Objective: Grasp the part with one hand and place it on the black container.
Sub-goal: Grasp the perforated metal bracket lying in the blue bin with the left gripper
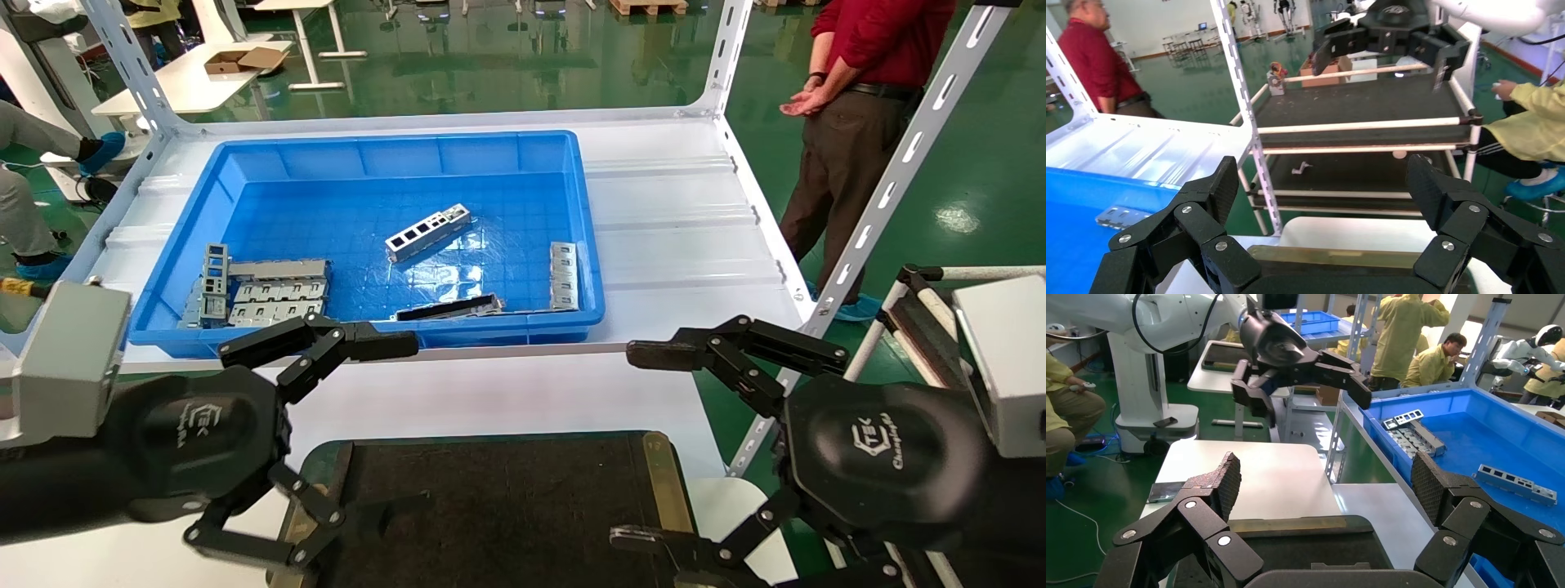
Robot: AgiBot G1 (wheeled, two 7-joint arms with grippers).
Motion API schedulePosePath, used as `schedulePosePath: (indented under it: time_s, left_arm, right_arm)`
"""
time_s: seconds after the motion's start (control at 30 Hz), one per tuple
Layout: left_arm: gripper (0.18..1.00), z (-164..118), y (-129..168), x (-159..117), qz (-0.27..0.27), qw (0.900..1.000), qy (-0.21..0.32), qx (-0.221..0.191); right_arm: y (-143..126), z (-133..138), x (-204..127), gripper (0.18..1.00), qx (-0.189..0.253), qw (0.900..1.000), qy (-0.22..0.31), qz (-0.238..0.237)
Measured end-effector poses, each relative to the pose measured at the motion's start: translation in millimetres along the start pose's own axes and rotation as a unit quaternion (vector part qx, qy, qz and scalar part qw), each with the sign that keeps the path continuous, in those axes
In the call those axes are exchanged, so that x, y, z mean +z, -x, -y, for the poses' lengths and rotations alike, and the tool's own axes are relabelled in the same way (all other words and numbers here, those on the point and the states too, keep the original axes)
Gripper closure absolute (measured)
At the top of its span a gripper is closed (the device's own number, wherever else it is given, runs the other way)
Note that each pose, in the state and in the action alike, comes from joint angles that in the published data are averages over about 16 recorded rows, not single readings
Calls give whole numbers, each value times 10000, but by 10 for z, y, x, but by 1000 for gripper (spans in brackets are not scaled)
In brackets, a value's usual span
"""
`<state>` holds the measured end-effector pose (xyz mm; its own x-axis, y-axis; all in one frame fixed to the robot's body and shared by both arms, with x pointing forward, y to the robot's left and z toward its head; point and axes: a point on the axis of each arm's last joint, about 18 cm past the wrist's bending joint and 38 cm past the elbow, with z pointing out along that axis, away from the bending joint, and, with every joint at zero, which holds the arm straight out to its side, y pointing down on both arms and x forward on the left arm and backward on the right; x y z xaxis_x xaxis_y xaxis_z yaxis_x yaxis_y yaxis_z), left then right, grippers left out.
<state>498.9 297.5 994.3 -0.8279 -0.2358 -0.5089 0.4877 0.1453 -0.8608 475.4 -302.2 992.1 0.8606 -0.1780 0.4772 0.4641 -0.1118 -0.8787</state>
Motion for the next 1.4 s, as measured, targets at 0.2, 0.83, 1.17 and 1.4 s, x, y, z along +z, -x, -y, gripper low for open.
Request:
schedulePosePath:
  time_s: [0.2,0.83,1.17,1.4]
  left_arm:
    - [184,-63,150,65,205,9997,75,109]
    - [184,-279,753,350,986,9940,351,310]
    - [184,-385,1220,540,1572,9858,508,286]
    - [184,-482,1583,676,2037,9764,680,224]
  right_arm:
    - [0,0,0,178,0,10000,0,0]
    - [0,0,0,178,0,10000,0,0]
    - [0,0,0,178,0,10000,0,0]
    - [0,0,0,178,0,10000,0,0]
